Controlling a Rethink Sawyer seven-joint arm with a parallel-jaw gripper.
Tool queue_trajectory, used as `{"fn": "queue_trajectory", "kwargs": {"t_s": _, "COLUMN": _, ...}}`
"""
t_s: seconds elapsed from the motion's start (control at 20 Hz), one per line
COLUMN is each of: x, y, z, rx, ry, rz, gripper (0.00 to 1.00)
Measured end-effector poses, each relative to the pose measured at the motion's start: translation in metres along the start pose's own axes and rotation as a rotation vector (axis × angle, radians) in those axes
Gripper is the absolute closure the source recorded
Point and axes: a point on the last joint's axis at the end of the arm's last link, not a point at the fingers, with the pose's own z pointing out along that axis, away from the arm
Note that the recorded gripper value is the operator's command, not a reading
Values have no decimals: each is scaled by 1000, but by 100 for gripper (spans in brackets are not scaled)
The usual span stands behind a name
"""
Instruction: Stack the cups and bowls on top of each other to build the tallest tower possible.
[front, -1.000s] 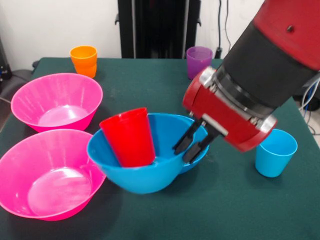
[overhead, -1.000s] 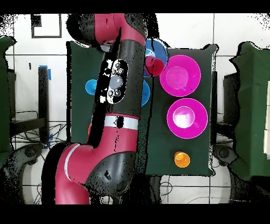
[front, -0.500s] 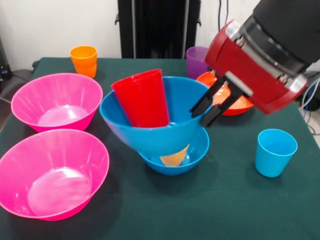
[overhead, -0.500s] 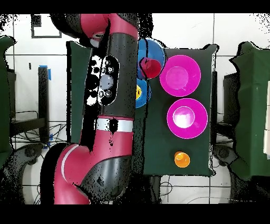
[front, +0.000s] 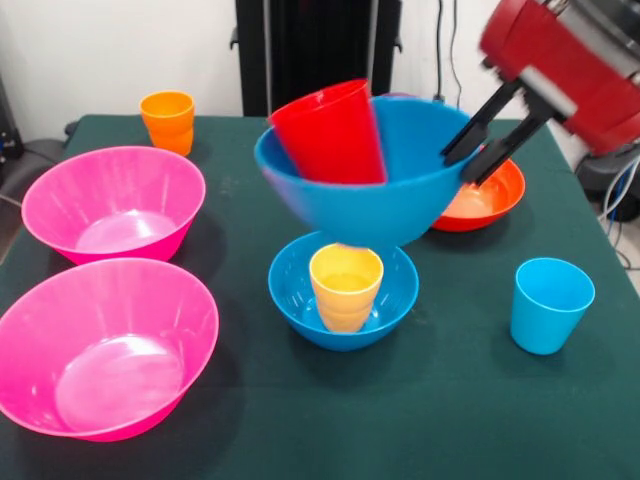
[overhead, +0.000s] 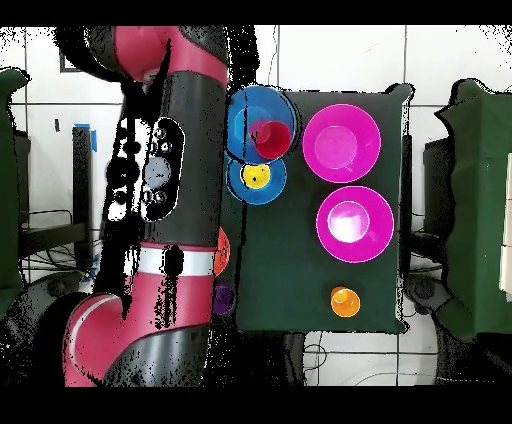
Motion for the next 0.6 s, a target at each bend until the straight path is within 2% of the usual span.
{"fn": "queue_trajectory", "kwargs": {"t_s": 0.1, "x": 14, "y": 2, "z": -9, "rx": 6, "ry": 9, "rz": -5, "gripper": 100}}
{"fn": "queue_trajectory", "kwargs": {"t_s": 0.15, "x": 27, "y": 3, "z": -17, "rx": 11, "ry": 19, "rz": -9, "gripper": 100}}
{"fn": "queue_trajectory", "kwargs": {"t_s": 0.4, "x": 49, "y": 3, "z": -27, "rx": 15, "ry": 32, "rz": -14, "gripper": 100}}
{"fn": "queue_trajectory", "kwargs": {"t_s": 0.6, "x": 61, "y": 2, "z": -28, "rx": 7, "ry": 22, "rz": -14, "gripper": 100}}
